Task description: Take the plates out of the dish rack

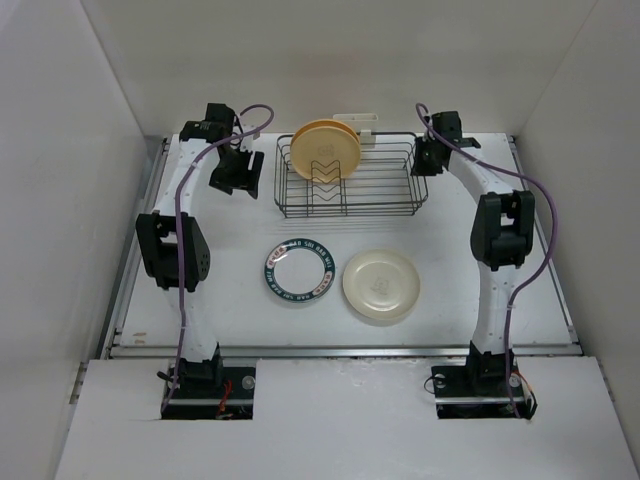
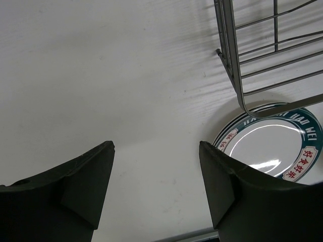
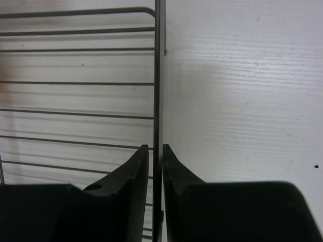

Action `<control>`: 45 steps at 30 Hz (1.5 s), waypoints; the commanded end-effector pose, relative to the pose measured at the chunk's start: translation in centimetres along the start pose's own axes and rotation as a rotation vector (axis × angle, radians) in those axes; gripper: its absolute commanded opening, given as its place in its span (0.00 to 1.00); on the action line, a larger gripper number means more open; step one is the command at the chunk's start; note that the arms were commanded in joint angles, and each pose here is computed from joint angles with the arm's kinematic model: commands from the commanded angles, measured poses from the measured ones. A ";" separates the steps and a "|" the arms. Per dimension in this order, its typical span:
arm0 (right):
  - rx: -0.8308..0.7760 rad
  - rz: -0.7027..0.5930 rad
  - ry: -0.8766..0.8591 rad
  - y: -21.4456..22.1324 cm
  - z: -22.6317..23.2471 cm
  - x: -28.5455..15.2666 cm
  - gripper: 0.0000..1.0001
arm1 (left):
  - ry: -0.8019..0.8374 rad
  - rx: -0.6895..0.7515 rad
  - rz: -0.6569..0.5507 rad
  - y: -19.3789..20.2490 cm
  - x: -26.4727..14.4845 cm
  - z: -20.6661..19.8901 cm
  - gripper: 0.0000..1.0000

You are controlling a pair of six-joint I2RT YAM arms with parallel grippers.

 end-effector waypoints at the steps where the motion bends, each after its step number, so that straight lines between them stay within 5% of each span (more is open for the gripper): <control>1: 0.027 -0.042 -0.001 -1.5 2.3 -3.6 0.23 | -0.012 0.000 -0.041 0.0 -2.4 -0.4 0.65; 6: 0.076 0.020 -0.009 0.1 2.3 -4.0 0.35 | -0.011 -0.009 -0.041 0.2 -2.6 -0.6 0.65; 9: 0.085 -0.001 0.007 -0.4 2.4 -4.6 0.70 | -0.002 -0.009 -0.045 0.1 -2.6 -0.7 0.65; 12: 0.075 -0.124 -0.014 -3.1 3.3 -6.9 0.91 | 0.002 0.000 -0.035 0.3 -2.6 -0.7 0.65; 14: 0.053 -0.218 -0.018 -4.5 4.1 -9.3 0.95 | -0.010 0.011 -0.040 0.3 -3.0 -0.6 0.65; 18: -0.123 -0.365 -0.117 -6.1 7.8 -11.9 0.92 | -0.009 0.010 -0.038 0.5 -3.1 -0.7 0.65; 23: -0.410 -0.224 -0.465 -2.5 15.7 -10.3 0.76 | 0.044 0.040 -0.084 -1.6 -1.9 -1.6 0.65; 31: -0.427 -0.230 -0.565 -2.9 19.0 -5.3 0.59 | 0.007 0.078 -0.104 -5.5 1.5 -2.2 0.65; 40: -0.394 -0.258 -0.507 -3.4 18.5 -2.3 0.50 | 0.013 0.009 -0.025 -4.9 5.5 -2.2 0.64; 45: -0.406 -0.250 -0.555 -3.4 19.1 -4.6 0.50 | 0.031 0.021 0.008 -4.6 7.2 -3.0 0.37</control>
Point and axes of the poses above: each gripper's point midway between its finger pads, its own x axis out along the fingers, its own z axis along the line the jaws close on, y = z × x, the point moved 5 cm from there along -x, back along the fingers, and after that the axes turned 15 degrees about x, right-handed, at the moved point
